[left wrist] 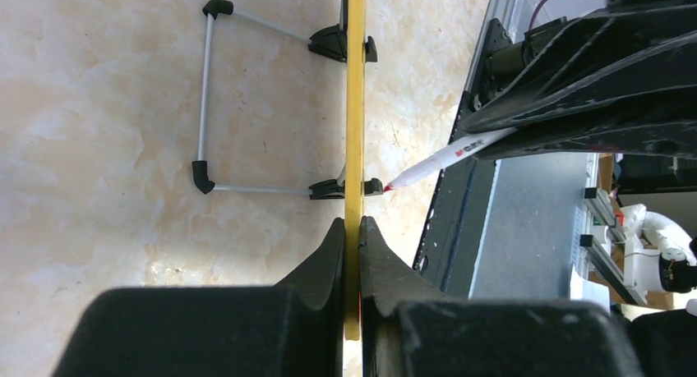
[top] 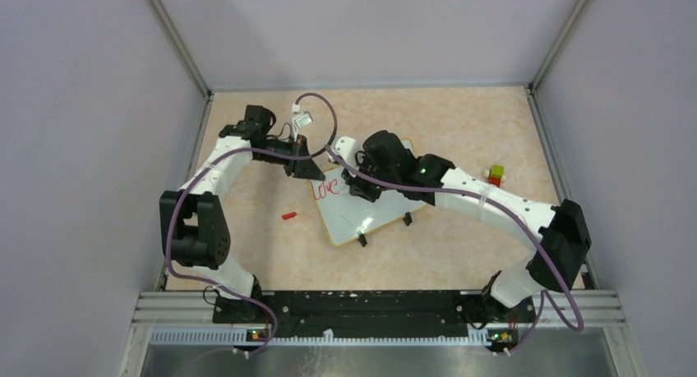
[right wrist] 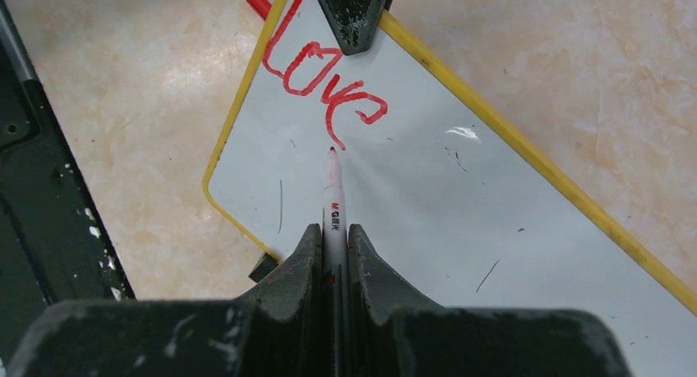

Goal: Write a sentence on the whiteboard

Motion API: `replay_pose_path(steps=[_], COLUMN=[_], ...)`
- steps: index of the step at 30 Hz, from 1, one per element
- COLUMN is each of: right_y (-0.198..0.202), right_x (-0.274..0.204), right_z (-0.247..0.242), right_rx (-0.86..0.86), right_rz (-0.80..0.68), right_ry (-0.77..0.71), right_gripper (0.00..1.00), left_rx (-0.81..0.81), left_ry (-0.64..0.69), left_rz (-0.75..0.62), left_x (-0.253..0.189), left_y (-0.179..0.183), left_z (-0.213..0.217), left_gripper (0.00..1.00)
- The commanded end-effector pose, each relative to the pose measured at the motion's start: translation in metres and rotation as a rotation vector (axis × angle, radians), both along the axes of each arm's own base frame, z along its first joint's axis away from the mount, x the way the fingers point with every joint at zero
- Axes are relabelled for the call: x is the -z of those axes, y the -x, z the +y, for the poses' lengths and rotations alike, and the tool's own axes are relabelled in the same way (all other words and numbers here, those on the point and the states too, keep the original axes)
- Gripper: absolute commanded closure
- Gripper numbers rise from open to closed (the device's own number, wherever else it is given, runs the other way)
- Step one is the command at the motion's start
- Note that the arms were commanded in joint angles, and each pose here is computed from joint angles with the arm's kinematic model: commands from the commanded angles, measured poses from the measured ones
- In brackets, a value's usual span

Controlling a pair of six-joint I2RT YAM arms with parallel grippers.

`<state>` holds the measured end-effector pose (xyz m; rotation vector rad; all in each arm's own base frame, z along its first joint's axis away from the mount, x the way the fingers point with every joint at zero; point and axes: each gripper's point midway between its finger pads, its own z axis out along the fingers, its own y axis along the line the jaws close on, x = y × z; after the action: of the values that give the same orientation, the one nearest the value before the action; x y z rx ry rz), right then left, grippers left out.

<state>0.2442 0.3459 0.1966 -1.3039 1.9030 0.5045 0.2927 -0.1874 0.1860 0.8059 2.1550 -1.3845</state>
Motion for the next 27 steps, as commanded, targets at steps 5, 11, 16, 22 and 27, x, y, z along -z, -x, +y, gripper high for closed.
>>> replay_pose_path(steps=[5,11,16,22,27], right_y=[0.007,0.009,-0.001,-0.013,-0.021], right_x=[-0.058,-0.065,-0.063,-0.063,-0.061], right_z=[-0.006,-0.015,-0.022,-0.022,-0.02], right_rx=[-0.077,-0.082,-0.04,0.01,0.037], right_rz=[-0.012,-0.009,-0.028,-0.066,-0.076], right_ry=[-0.13,-0.139,-0.139,-0.149,-0.146], right_gripper=[1.0,1.0,1.0,1.0,1.0], left_rx=[0.059,0.099,0.112,0.112,0.116], left_ry=[-0.063,-0.077,-0.078,-0.088,-0.086], left_rz=[-0.042,-0.032,-0.022,-0.015,-0.009], left_x=[0.003,0.007,0.009,0.01,0.01], left_y=[-0.003,-0.001,-0.001,-0.002,-0.002], left_z=[-0.009,-0.018,-0.022,-0.022,-0.022], left_gripper=[1.0,1.0,1.0,1.0,1.0])
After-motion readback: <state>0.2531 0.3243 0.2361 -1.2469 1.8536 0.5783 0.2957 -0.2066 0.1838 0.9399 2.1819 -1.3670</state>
